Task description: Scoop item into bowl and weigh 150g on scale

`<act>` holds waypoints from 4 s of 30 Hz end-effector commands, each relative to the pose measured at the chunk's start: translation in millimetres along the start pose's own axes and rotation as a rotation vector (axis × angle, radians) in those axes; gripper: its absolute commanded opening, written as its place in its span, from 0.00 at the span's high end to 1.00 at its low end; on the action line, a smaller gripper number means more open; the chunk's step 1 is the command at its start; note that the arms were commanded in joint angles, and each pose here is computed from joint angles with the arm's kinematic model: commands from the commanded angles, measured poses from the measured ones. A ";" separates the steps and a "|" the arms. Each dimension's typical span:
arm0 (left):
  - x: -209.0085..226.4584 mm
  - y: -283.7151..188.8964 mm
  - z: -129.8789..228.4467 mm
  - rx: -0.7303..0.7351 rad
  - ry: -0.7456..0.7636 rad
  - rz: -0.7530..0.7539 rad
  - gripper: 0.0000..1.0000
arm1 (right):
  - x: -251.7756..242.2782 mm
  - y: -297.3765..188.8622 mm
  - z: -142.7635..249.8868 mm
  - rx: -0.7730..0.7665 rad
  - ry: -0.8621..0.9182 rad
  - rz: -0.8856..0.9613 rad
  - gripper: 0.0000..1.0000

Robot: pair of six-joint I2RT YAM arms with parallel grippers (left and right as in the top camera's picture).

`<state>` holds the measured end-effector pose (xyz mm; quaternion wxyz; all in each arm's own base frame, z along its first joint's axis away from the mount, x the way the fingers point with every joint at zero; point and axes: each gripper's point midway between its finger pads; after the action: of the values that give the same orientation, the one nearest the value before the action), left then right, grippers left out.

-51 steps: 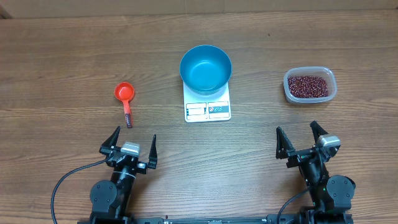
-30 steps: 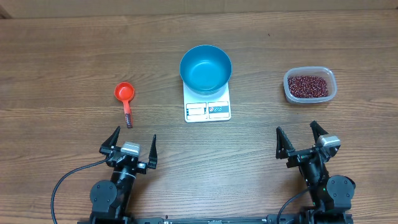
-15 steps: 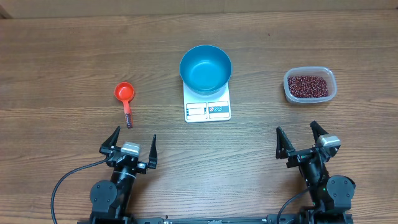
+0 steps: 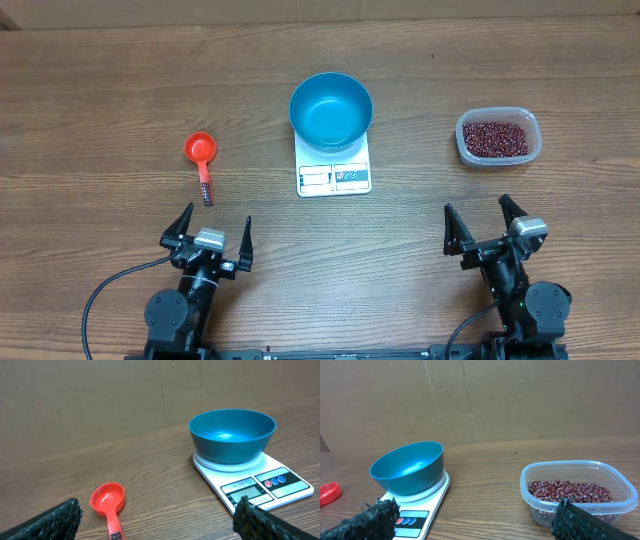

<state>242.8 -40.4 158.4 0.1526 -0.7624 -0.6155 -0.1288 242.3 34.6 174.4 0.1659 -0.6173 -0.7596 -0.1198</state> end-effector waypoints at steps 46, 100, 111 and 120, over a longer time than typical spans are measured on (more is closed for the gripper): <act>2.5 -0.2 1.9 0.002 0.012 -0.016 0.00 | 0.4 -0.1 0.1 -0.007 -0.003 -0.002 0.00; -0.8 -0.6 -2.0 -0.013 -0.041 0.007 0.00 | 0.4 -0.1 0.1 -0.007 -0.003 -0.002 0.00; 7.7 -5.6 -26.5 -0.021 -0.078 0.011 0.00 | 0.4 -0.1 0.1 -0.007 -0.003 -0.002 0.00; 17.4 -1.0 -48.3 0.064 -0.112 0.044 0.00 | 0.4 -0.1 0.1 -0.007 -0.003 -0.002 0.00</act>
<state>242.6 -42.4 191.3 0.1594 -0.7733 -0.6093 -0.0731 242.3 34.6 174.4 0.1658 -0.6173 -0.7597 -0.1197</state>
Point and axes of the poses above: each gripper's point midway between its finger pads, its own y axis out along the fingers, its own x axis along the line the jaws close on, z = x × y, and after that the axes turned 15 degrees about y, right-handed
